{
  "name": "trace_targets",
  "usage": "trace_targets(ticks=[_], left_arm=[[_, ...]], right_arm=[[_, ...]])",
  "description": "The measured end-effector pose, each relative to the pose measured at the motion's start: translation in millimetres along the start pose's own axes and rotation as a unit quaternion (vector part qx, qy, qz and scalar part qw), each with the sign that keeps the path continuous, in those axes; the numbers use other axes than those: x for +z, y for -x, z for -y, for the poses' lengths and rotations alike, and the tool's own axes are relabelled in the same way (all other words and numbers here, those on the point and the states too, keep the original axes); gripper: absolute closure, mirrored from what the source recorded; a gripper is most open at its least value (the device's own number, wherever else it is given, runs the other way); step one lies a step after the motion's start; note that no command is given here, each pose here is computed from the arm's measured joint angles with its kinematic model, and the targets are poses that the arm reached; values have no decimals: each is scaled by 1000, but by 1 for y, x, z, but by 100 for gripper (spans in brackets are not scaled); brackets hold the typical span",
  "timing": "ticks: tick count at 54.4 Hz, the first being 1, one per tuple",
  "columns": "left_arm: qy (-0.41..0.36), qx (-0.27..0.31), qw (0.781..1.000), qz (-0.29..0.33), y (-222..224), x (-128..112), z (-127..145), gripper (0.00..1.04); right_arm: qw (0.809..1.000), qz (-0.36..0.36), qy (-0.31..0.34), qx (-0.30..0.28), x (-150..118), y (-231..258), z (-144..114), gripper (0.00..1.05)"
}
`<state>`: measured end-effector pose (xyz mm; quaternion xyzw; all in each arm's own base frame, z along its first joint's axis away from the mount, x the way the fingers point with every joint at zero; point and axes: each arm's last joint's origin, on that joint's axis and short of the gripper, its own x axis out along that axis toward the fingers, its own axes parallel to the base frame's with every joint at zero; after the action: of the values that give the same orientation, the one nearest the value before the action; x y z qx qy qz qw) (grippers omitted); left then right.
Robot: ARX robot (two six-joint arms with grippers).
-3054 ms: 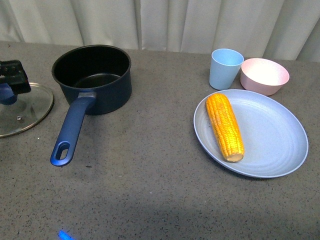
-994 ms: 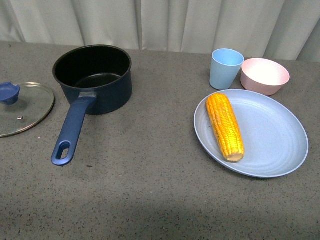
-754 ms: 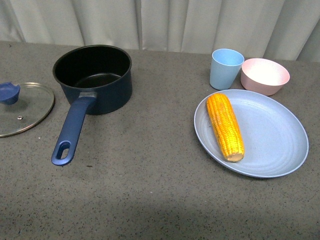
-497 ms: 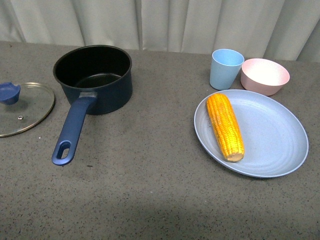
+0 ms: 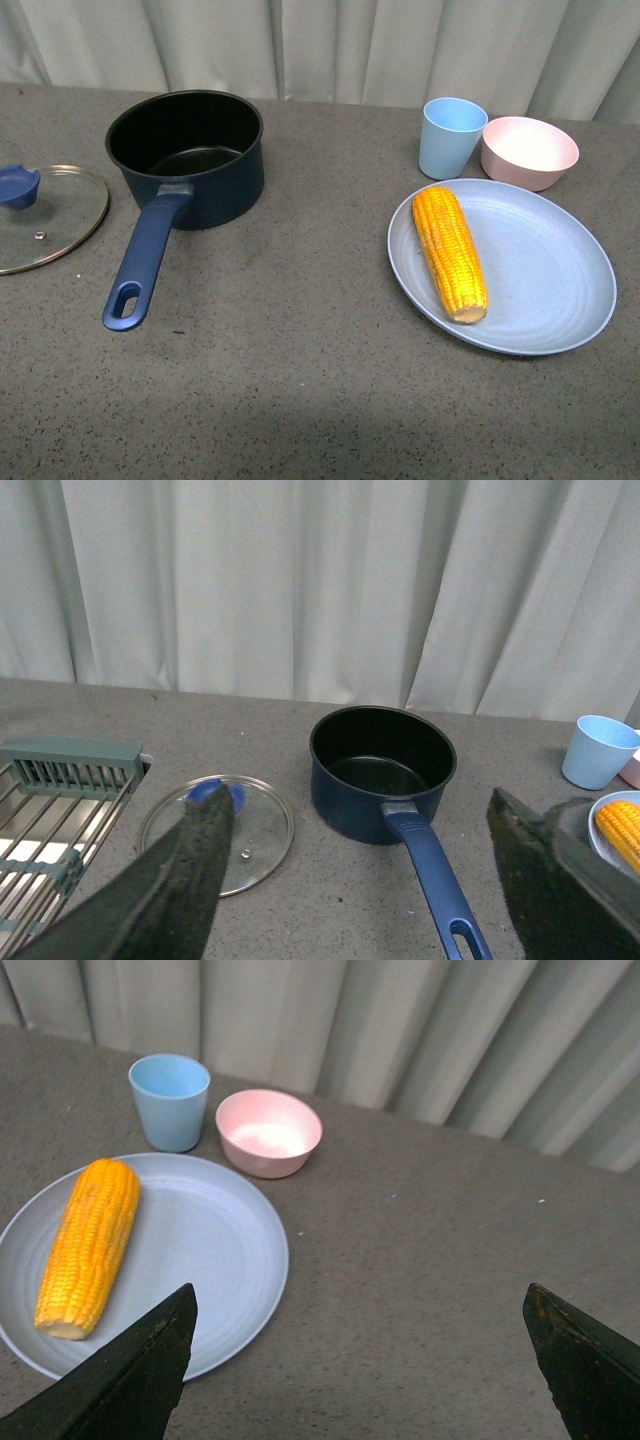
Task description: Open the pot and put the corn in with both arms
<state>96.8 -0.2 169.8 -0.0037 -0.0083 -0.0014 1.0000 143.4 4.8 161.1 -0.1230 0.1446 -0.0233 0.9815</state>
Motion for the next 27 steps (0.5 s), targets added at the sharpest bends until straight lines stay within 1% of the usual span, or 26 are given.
trace_targets(ticks=[5, 7, 10, 17, 27], left_arm=[[0, 0, 1000, 0, 0, 0, 0, 7], [-1, 0, 1000, 0, 0, 0, 0, 5], [-1, 0, 1000, 0, 0, 0, 0, 7], [-1, 0, 1000, 0, 0, 0, 0, 7], [-1, 0, 1000, 0, 0, 0, 0, 7]], right_arm=[[998, -48, -14, 32, 4, -30, -7, 9], [996, -73, -20, 43, 3, -40, -10, 9], [991, -114, -33, 59, 1, -57, -17, 9], [975, -198, -58, 84, -2, -97, -35, 9], [961, -247, -81, 99, 12, -146, -63, 9]])
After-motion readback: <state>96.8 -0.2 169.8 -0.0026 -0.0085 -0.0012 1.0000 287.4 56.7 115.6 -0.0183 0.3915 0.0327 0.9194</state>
